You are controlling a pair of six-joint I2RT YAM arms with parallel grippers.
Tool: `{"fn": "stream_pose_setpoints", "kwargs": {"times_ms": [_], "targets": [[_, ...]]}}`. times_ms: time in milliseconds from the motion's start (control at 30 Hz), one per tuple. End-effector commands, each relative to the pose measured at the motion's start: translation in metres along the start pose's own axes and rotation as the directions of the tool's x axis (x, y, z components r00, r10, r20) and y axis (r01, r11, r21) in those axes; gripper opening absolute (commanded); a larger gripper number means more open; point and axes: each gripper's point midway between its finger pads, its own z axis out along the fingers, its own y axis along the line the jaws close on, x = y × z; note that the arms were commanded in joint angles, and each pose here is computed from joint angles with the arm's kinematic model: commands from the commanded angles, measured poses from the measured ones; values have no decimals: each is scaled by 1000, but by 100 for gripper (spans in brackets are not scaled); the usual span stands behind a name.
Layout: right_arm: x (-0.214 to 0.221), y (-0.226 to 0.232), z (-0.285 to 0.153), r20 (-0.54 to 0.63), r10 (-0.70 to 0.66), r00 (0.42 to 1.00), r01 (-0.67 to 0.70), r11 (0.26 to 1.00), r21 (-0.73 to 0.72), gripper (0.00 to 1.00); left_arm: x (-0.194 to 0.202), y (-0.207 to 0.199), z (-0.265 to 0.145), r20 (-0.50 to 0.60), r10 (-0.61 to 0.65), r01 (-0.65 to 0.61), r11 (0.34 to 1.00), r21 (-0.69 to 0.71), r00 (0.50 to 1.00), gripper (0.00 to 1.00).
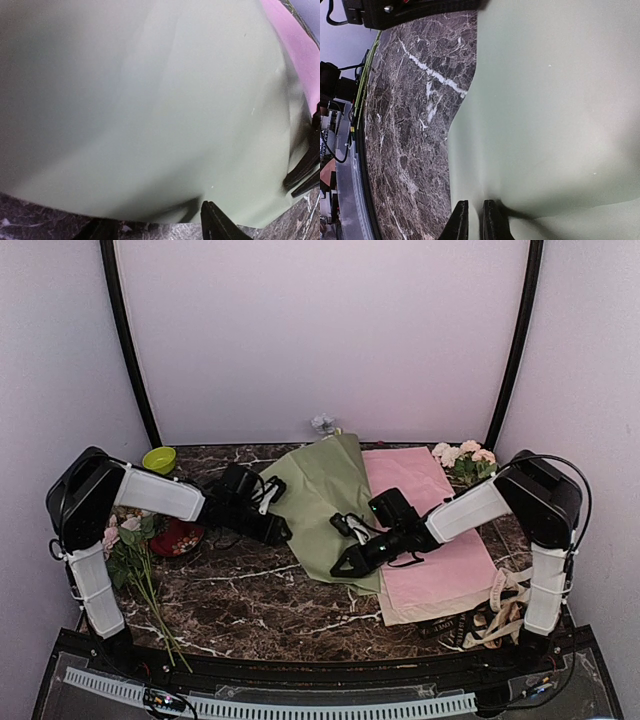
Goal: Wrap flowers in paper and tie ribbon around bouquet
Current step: Press the fold line of the folded wrapping paper.
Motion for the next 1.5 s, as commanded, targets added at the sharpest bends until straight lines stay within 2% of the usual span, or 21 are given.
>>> {"fn": "stream_pose_setpoints", "kwargs": {"times_ms": [0, 100, 333, 433, 567, 667, 800, 900, 967, 1067, 1167, 1467], "targets": [[34, -5, 12, -94, 61, 994, -58, 998, 35, 12, -44, -17, -44, 149, 140, -140, 990, -13, 979, 59], [35, -6, 15, -98, 56, 994, -53, 998, 35, 12, -47, -53, -46, 178, 224, -236, 971, 49, 958, 59], [33, -4, 17, -98, 43, 994, -38, 998, 45, 12, -57, -76, -19, 180, 130, -162, 971, 176, 975, 57], [32, -3, 18, -97, 36, 995, -31, 998, 46, 11, -64, -84, -24, 216, 170, -206, 966, 154, 961, 56], [29, -3, 18, -90, 31, 995, -27, 998, 51, 11, -60, -78, -23, 193, 197, -220, 969, 110, 961, 56], [29, -2, 18, -89, 34, 995, -29, 998, 54, 11, -66, -77, -44, 228, 209, -229, 971, 67, 951, 56], [30, -3, 18, -93, 36, 995, -31, 998, 57, 11, -85, -73, -84, 340, 262, -268, 963, -29, 903, 58], [30, -4, 18, -95, 37, 995, -31, 998, 62, 11, -89, -92, -98, 385, 291, -322, 947, 17, 876, 58], [29, -4, 18, -94, 37, 995, -31, 997, 64, 11, -86, -102, -94, 397, 272, -325, 943, 71, 877, 58], [26, -4, 18, -87, 37, 996, -31, 997, 70, 11, -70, -87, -56, 310, 198, -232, 970, 77, 930, 57], [26, -2, 19, -90, 30, 996, -23, 997, 74, 11, -60, -81, -26, 231, 162, -186, 979, 85, 959, 55], [1, 14, 11, -45, -10, 999, 13, 998, 68, 12, -17, -59, 19, 77, 149, -154, 987, 55, 986, 55]]}}
